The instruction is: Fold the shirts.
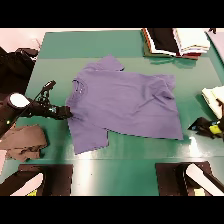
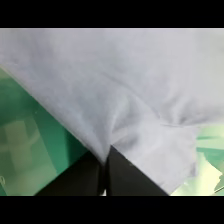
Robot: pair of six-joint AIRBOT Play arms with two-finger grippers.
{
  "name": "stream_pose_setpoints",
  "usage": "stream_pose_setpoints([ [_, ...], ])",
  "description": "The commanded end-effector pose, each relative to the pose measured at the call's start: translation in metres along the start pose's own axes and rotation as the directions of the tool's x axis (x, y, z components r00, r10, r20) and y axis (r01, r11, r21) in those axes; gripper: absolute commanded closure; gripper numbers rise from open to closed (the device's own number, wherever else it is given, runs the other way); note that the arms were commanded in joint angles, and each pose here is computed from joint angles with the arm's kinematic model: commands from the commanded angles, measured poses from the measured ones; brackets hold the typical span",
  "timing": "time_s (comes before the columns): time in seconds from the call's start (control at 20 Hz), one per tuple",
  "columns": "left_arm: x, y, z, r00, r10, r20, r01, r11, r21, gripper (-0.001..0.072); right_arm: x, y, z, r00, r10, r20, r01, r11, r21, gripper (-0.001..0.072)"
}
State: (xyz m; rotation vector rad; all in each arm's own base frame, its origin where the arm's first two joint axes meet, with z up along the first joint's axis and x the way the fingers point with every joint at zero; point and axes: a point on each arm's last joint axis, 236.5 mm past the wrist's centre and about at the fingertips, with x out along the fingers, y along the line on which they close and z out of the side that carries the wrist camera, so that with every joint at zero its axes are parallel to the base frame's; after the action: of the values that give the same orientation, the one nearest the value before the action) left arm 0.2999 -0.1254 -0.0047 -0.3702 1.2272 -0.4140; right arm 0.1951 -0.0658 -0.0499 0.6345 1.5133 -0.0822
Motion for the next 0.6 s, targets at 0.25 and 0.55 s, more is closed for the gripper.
stream_pose_setpoints([
  [0.25, -0.004, -0.004, 0.002, 1.0, -0.005, 0.003, 0.005, 1.0, 0.013, 0.0682, 0.067, 0.022, -0.02, 0.978, 0.13, -0.161, -0.128, 0.992, 0.023, 0.0267],
  [0.55, -0.022, -0.019, 0.014, 0.999, -0.027, 0.041, 0.025, 0.999, 0.045, 0.0682, 0.042, 0.094, 0.009, 0.976, 0.215, -0.02, -0.214, 0.949, -0.232, 0.0696],
])
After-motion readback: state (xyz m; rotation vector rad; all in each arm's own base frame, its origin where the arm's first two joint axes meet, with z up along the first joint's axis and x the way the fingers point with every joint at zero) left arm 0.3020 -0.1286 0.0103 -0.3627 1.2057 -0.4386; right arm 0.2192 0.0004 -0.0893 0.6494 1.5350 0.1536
